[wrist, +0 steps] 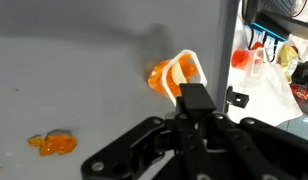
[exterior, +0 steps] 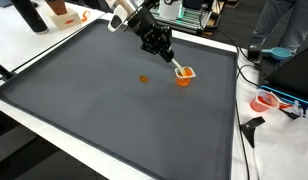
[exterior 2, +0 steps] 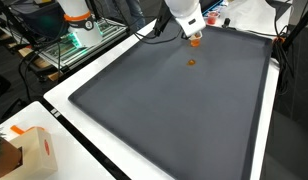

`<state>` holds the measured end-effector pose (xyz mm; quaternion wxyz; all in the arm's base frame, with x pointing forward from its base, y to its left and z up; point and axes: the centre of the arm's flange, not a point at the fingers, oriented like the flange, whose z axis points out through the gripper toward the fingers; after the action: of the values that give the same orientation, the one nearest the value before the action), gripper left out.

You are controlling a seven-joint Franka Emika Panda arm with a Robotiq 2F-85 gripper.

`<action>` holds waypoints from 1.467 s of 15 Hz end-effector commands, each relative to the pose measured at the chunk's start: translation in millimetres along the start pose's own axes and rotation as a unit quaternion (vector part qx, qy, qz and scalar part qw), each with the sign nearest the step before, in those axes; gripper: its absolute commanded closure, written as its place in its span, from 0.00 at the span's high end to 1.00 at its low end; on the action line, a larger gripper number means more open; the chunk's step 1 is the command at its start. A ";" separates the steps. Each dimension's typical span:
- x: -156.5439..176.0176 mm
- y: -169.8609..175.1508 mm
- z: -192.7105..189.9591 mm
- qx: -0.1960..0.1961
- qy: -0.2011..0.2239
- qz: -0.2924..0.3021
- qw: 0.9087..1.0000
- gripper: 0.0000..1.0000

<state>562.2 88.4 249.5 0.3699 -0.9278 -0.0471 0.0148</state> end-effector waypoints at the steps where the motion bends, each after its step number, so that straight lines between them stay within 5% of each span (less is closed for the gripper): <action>1: 4.3 6.4 3.1 0.027 -0.007 0.021 0.999 0.03; 22: 6.0 31.5 18.0 0.092 0.029 0.008 0.995 0.03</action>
<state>570.6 84.4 225.4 0.4289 -0.9029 -0.0293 0.0002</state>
